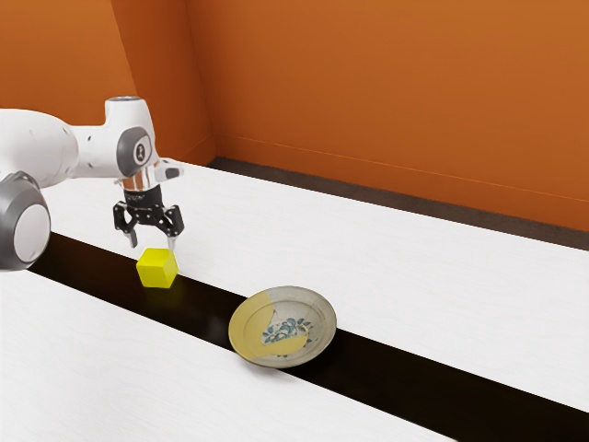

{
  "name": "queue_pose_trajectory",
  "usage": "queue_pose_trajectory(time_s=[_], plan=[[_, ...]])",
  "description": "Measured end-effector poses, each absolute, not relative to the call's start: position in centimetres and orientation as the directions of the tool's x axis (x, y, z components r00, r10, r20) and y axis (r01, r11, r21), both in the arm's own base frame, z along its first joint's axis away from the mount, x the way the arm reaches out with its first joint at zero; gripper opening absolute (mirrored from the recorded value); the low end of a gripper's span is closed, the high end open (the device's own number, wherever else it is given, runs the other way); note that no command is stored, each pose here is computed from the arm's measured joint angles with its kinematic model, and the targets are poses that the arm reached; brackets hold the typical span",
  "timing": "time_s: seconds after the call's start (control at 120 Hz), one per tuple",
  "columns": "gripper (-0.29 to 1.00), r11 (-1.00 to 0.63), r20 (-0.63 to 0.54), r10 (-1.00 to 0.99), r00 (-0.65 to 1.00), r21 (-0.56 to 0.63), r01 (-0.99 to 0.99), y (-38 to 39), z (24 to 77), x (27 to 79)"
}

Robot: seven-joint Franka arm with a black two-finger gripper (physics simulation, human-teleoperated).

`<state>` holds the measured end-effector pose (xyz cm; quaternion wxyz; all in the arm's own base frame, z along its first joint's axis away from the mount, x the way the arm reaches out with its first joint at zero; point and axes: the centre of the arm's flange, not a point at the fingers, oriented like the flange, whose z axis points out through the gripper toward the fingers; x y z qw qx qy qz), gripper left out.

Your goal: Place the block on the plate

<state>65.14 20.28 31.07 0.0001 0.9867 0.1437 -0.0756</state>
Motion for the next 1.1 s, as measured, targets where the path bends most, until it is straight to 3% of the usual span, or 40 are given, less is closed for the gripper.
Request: queue_pose_trajectory(time_s=[0.525, 0.642, 0.8, 0.942, 1.1], plan=[[0.7, -0.952, -0.221, 0.3, 0.928, -0.016, 0.304, 20.9, 25.3, 64.7], [0.62, -0.952, -0.222, 0.302, 0.927, -0.016, 0.307, 21.0, 25.2, 64.6], [0.45, -0.952, -0.22, 0.301, 0.928, -0.012, 0.306, 20.9, 25.4, 64.7], [0.41, -0.953, -0.202, 0.299, 0.933, -0.013, 0.303, 21.0, 26.8, 65.0], [0.4, -0.954, -0.144, 0.297, 0.944, -0.008, 0.3, 21.0, 31.7, 65.2]])
